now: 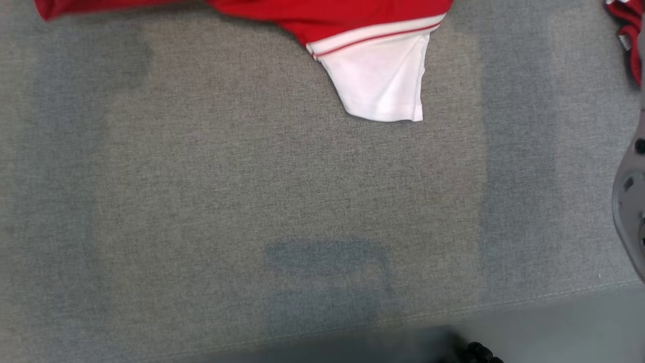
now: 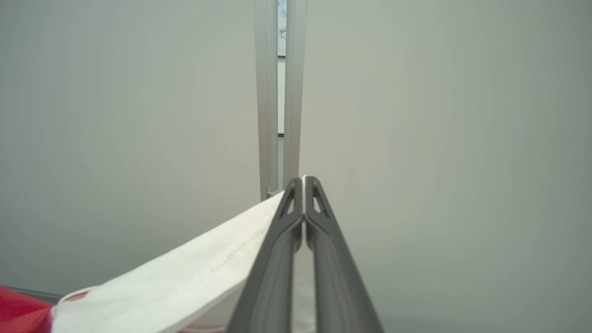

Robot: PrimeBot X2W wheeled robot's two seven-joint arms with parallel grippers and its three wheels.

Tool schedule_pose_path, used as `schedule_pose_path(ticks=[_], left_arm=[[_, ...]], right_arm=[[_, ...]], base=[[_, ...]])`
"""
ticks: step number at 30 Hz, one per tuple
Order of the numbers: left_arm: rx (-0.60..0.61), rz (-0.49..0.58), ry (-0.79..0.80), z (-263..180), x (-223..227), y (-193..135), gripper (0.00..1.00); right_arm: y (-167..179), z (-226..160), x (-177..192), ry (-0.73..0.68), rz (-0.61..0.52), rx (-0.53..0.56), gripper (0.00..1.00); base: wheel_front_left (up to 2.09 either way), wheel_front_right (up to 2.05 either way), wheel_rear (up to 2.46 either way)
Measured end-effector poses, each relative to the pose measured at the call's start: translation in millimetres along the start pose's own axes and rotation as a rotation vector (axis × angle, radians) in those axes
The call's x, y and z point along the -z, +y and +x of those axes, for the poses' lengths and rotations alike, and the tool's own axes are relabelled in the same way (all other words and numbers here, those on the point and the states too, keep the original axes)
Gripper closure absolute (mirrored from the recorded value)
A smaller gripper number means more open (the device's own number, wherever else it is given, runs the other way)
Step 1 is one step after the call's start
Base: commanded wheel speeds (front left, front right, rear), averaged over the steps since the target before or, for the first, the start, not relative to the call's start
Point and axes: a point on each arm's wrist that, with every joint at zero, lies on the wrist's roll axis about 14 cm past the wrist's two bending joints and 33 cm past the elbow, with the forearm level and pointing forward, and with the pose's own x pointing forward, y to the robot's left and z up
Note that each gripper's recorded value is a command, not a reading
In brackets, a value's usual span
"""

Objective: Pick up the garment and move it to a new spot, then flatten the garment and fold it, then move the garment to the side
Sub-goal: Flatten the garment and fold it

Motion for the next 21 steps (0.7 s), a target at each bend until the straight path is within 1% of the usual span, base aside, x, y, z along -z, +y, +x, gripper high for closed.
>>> schedule_pose_path(ticks=[3, 6, 12, 15, 16, 18, 19, 21], left_arm=[[-0.032, -0.015, -0.093, 15.1, -12.0, 15.7, 1.00], [-0.059, -0.030, -0.146, 23.0, -13.4, 24.7, 1.00], [-0.122, -0.055, -0.318, 26.1, -61.8, 37.7, 1.00], [-0.138, -0.080, -0.388, 23.2, -89.6, 36.6, 1.00], [-0.138, -0.080, -0.388, 23.2, -89.6, 36.6, 1.00], [-0.141, -0.089, -0.433, 20.3, -109.9, 35.0, 1.00], [-0.146, -0.100, -0.445, 18.6, -115.5, 35.1, 1.00], [-0.152, -0.104, -0.443, 16.5, -118.3, 36.1, 1.00]], right_arm=[[-14.2, 15.4, -10.4, -0.075, -0.037, 0.047, 1.00], [-28.4, 24.5, -20.9, -0.135, -0.071, 0.096, 1.00], [-36.3, 28.8, -78.6, -0.294, -0.111, 0.148, 1.00], [-39.8, 23.5, -122.2, -0.395, -0.127, 0.172, 1.00], [-39.8, 23.5, -122.2, -0.395, -0.127, 0.172, 1.00], [-40.1, 18.3, -150.0, -0.459, -0.144, 0.183, 1.00], [-40.6, 16.1, -160.2, -0.484, -0.133, 0.189, 1.00], [-37.9, 16.0, -170.6, -0.507, -0.123, 0.188, 1.00]], base=[[0.00, 0.00, 0.00], [0.00, 0.00, 0.00], [0.00, 0.00, 0.00], [0.00, 0.00, 0.00], [0.00, 0.00, 0.00], [0.00, 0.00, 0.00], [0.00, 0.00, 0.00], [0.00, 0.00, 0.00]])
